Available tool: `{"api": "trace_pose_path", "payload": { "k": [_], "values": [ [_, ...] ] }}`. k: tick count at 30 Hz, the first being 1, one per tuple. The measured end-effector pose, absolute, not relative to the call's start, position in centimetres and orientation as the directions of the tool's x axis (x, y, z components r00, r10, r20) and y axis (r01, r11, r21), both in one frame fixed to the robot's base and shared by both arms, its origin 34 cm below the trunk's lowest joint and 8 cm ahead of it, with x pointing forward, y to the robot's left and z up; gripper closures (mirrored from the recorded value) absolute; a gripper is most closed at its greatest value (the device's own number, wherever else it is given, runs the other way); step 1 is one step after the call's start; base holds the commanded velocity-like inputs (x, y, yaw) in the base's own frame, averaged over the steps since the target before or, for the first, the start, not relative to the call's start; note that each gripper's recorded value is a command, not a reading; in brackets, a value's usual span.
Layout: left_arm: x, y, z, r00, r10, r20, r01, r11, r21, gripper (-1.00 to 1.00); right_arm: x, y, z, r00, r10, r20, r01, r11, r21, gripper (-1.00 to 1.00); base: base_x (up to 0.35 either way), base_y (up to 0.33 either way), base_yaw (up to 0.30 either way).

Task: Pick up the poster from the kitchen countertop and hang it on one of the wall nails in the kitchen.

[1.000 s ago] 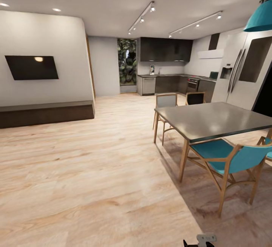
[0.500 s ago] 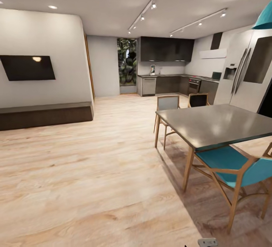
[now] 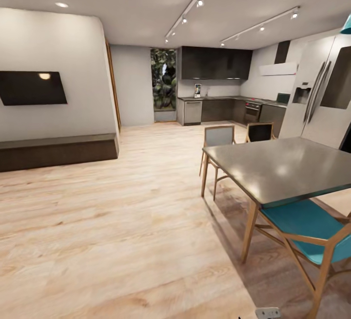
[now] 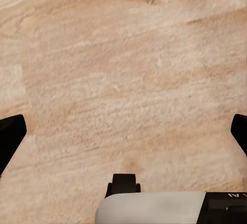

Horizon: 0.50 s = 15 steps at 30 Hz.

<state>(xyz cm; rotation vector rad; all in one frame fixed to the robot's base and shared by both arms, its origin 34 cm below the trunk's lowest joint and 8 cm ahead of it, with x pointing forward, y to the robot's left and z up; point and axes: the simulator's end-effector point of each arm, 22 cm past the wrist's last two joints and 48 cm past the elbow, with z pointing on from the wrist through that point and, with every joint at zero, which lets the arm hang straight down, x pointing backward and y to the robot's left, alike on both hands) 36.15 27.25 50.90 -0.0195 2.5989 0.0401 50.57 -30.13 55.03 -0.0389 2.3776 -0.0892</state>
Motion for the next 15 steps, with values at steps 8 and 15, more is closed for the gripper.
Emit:
{"api": "trace_pose_path", "payload": {
  "k": [8,15],
  "values": [
    [36.10,27.25,50.88,-0.857,-0.006,-0.515,-0.022,0.999,0.025,-1.00,50.57,-30.13,55.03,-0.723,-0.054,-0.689,-0.002,0.997,-0.076,-1.00,0.334,0.045,0.000],
    [36.08,27.25,50.87,-0.857,-0.006,-0.515,-0.022,0.999,0.025,-1.00,50.57,-30.13,55.03,-0.723,-0.054,-0.689,-0.002,0.997,-0.076,-1.00,0.334,0.075,0.000]
  ]
}}
